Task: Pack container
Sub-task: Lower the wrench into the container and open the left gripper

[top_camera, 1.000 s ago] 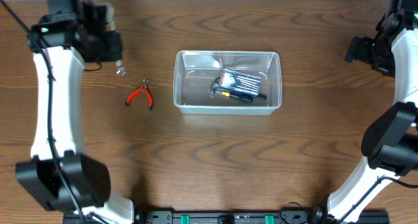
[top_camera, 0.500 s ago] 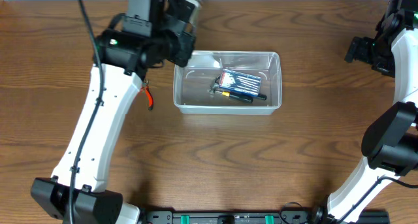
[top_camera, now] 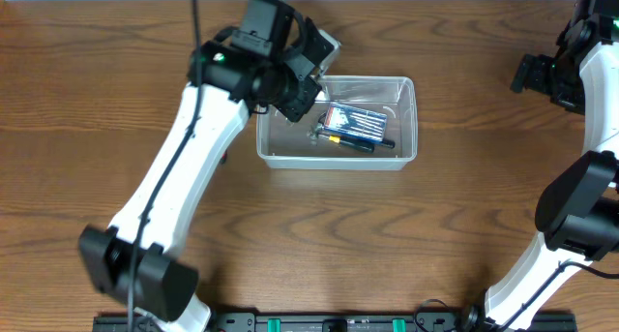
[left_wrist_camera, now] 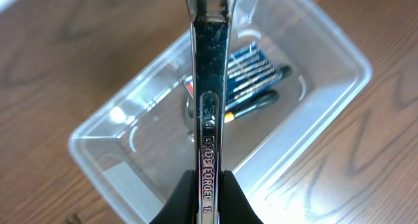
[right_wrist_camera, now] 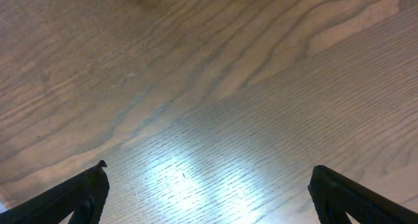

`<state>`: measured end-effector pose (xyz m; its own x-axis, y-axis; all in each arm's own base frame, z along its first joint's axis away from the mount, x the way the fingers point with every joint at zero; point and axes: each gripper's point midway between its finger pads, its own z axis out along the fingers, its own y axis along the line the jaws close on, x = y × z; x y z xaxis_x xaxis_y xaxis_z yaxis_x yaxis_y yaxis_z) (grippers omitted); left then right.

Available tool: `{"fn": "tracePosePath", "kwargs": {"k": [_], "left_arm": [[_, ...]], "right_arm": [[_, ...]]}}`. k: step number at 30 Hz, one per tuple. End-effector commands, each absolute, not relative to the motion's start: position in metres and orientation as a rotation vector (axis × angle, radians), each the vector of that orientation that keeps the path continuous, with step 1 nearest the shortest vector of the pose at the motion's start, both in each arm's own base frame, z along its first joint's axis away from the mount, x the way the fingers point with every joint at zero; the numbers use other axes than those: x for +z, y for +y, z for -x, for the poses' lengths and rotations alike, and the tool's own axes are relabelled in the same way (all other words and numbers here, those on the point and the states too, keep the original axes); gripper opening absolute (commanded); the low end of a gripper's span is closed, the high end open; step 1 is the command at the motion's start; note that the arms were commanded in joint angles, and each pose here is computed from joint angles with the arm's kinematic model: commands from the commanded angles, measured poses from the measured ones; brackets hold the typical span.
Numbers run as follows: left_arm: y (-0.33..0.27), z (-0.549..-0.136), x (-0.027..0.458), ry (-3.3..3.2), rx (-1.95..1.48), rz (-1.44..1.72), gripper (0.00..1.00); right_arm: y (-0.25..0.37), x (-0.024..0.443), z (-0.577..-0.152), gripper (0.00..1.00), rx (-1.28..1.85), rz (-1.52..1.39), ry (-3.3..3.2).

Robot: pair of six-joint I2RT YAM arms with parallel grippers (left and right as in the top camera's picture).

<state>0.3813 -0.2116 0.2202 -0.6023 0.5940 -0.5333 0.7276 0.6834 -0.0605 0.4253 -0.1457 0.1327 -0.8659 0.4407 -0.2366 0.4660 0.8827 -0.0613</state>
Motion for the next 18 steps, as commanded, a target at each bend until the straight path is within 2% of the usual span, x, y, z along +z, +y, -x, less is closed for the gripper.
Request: {"fn": "tracePosePath", "kwargs": {"k": [1, 18], "left_arm": [[-0.215, -0.386, 0.191, 2.462, -0.383, -1.081, 0.06], [-0.238, -0.384, 0.120, 2.592, -0.414, -1.182, 0.06]], "right_arm": [[-0.148, 0.131, -0.424, 0.99, -0.174, -0.717, 2.832], [-0.148, 0.131, -0.424, 0.99, -0.174, -0.717, 2.832]]}}
